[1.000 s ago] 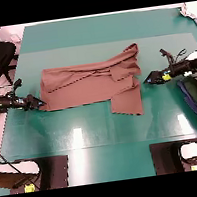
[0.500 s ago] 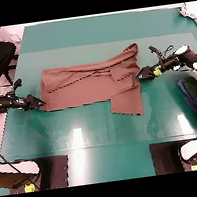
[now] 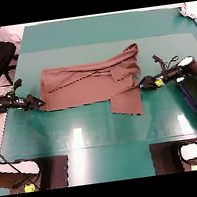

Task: Fold the shirts.

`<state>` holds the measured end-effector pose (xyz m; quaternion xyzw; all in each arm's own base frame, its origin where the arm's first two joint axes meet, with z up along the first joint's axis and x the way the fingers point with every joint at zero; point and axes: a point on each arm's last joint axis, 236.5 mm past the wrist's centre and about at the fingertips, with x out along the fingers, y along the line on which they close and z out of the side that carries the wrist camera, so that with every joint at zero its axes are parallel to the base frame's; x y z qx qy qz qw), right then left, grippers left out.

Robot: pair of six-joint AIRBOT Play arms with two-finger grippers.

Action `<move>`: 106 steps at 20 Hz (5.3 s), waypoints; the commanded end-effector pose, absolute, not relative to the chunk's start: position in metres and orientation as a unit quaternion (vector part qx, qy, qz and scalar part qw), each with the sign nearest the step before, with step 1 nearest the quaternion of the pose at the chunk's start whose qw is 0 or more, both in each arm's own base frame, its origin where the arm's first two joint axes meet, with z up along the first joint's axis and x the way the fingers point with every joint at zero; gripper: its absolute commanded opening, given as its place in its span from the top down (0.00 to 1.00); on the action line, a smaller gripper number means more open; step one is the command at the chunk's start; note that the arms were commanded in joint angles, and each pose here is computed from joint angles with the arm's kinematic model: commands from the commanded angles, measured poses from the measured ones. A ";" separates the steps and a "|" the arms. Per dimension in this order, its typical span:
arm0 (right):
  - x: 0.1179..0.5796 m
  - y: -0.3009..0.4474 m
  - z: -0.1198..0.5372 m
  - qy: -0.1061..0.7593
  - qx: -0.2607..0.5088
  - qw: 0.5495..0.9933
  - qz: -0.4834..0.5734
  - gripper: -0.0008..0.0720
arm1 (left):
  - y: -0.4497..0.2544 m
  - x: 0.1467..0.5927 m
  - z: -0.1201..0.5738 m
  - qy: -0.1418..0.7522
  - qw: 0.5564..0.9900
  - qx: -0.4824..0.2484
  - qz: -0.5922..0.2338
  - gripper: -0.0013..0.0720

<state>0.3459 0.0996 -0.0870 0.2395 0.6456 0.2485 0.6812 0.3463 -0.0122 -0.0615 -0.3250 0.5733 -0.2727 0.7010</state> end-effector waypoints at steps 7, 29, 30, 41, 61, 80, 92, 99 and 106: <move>0.354 0.132 -0.101 0.624 0.246 0.701 0.242 0.33 | -0.012 0.347 -0.061 0.572 0.701 -0.327 -0.273 0.95; 0.313 0.117 0.354 0.094 0.070 0.954 0.275 0.97 | -0.122 0.262 0.363 0.058 0.874 -0.195 -0.442 0.96; 0.298 0.114 0.382 0.051 0.058 0.961 0.266 0.97 | -0.128 0.248 0.385 0.028 0.882 -0.165 -0.440 0.96; 0.130 0.089 0.546 -0.236 -0.066 0.955 0.167 0.96 | -0.184 0.132 0.541 -0.172 0.899 0.087 -0.392 0.96; 0.423 0.096 0.199 0.234 0.040 0.940 0.244 0.96 | -0.021 0.340 0.195 0.117 0.958 -0.194 -0.175 0.95; 0.492 0.085 0.077 0.336 0.071 0.911 0.229 0.96 | -0.045 0.472 0.074 0.203 0.915 -0.220 -0.272 0.95; 0.454 0.071 0.039 0.412 0.112 0.871 0.242 0.97 | -0.039 0.443 0.021 0.335 0.890 -0.164 -0.262 0.95; 0.426 0.075 -0.005 0.459 0.132 0.846 0.237 0.97 | -0.038 0.430 0.003 0.370 0.881 -0.123 -0.269 0.95; 0.412 0.075 -0.027 0.479 0.140 0.835 0.230 0.96 | -0.041 0.417 -0.021 0.413 0.866 -0.058 -0.275 0.95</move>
